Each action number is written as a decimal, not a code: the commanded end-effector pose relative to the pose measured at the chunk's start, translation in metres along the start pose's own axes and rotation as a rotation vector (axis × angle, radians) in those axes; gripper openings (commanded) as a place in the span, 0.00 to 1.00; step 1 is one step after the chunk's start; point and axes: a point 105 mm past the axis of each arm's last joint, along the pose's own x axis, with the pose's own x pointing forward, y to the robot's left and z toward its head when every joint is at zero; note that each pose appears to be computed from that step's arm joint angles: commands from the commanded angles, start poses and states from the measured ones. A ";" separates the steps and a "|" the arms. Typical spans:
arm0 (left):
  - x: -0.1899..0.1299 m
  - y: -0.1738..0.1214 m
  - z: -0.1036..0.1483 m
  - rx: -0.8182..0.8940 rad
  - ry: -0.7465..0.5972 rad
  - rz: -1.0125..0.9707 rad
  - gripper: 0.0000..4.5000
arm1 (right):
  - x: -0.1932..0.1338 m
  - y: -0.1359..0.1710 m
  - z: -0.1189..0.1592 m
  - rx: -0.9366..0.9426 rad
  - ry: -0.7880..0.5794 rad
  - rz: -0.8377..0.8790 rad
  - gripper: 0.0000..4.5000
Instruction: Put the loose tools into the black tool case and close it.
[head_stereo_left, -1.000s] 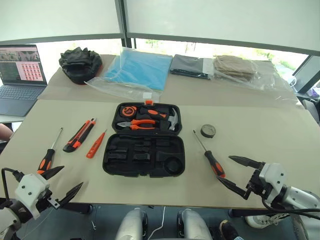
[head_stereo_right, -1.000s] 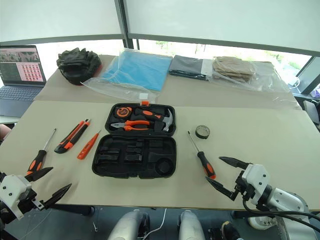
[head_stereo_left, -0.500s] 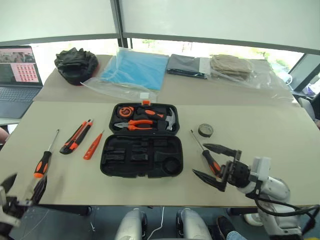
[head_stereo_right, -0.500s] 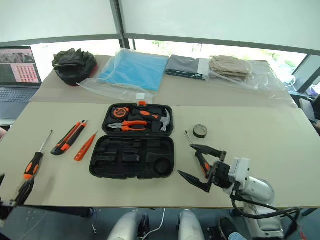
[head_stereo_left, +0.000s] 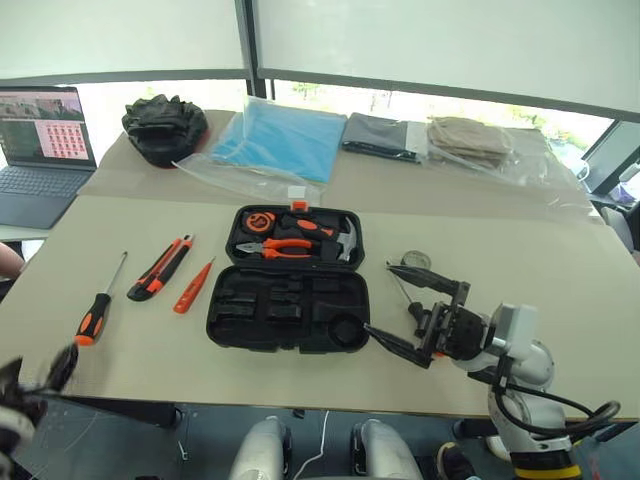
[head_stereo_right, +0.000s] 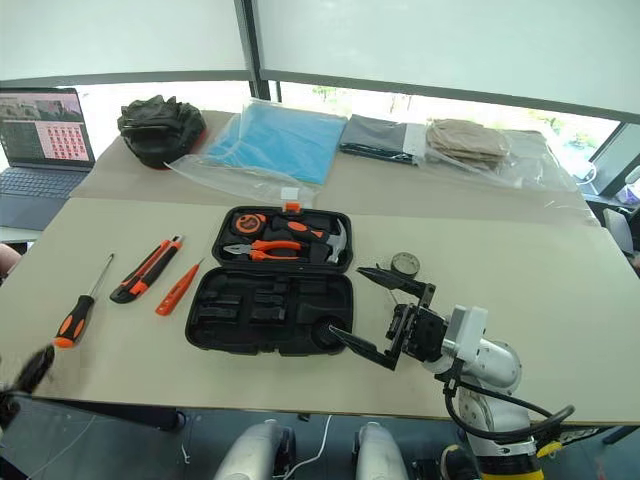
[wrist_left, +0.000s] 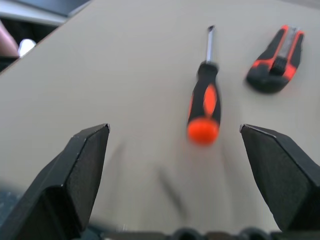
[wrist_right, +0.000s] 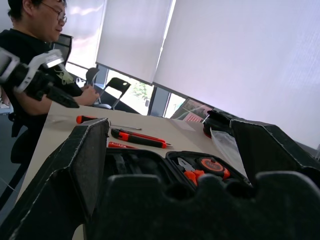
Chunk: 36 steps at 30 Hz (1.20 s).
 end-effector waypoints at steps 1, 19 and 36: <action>0.018 0.005 -0.009 0.013 0.167 -0.004 1.00 | 0.002 -0.003 0.005 -0.020 -0.015 0.003 1.00; 0.057 0.012 0.014 0.147 0.169 -0.079 0.21 | 0.003 -0.002 0.003 -0.021 0.007 -0.012 1.00; 0.065 -0.179 0.057 1.099 -0.075 -1.142 0.21 | -0.018 -0.013 0.002 0.065 0.183 -0.006 1.00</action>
